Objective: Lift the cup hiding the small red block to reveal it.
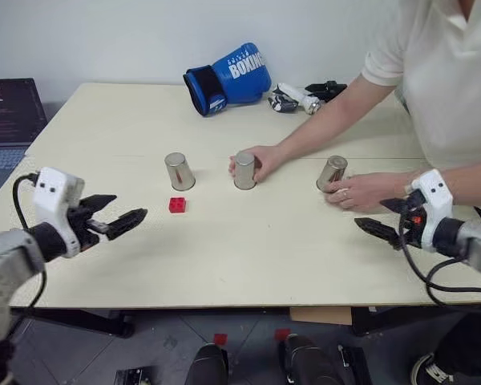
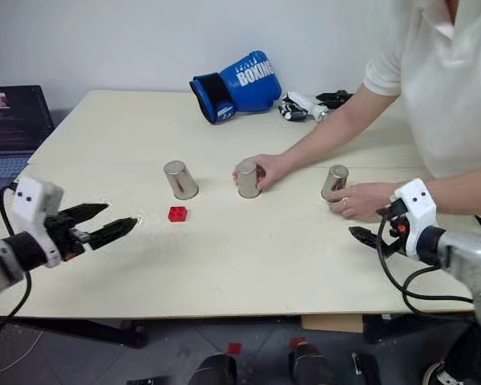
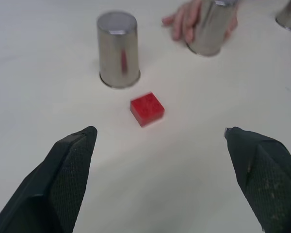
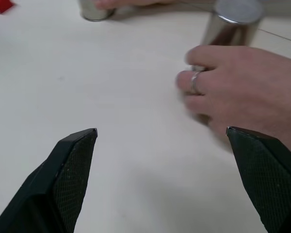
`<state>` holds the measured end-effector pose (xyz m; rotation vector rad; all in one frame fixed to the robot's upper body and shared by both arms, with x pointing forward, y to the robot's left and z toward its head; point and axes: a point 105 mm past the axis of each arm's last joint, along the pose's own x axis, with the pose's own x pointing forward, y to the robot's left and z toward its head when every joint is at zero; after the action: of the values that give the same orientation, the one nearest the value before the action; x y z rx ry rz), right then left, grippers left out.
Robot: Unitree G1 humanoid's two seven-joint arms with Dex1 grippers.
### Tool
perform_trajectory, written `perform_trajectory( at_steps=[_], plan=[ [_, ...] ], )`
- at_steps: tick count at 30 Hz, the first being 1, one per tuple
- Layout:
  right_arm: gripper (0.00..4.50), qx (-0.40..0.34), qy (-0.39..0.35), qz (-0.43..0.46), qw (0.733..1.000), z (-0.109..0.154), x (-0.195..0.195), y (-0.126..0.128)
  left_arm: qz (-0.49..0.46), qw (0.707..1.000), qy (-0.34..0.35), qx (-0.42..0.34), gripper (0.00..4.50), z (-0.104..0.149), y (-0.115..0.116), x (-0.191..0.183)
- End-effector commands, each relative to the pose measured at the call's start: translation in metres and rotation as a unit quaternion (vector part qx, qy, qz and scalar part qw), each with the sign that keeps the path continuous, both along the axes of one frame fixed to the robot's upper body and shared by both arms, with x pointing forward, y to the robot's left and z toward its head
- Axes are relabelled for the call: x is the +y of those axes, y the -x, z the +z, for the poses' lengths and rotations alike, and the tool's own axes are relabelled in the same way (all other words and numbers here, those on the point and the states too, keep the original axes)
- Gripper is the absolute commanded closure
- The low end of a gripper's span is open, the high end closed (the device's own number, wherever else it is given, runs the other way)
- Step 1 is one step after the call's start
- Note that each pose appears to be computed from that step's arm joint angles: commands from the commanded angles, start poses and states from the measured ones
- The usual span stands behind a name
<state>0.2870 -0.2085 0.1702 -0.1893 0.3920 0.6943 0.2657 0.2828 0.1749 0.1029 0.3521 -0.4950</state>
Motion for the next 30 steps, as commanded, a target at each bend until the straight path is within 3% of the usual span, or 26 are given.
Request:
perform_trajectory(
  at_steps=[1,30],
  plan=[
    [0.00,-0.008,0.001,0.022,1.000,0.011,0.000,0.000,-0.011,1.000,-0.009,-0.019,0.03,0.011,-0.001,0.004],
    [0.00,-0.001,0.014,0.038,0.999,0.010,-0.005,0.002,-0.004,0.998,-0.055,-0.035,0.03,0.015,-0.004,0.023]
  ],
)
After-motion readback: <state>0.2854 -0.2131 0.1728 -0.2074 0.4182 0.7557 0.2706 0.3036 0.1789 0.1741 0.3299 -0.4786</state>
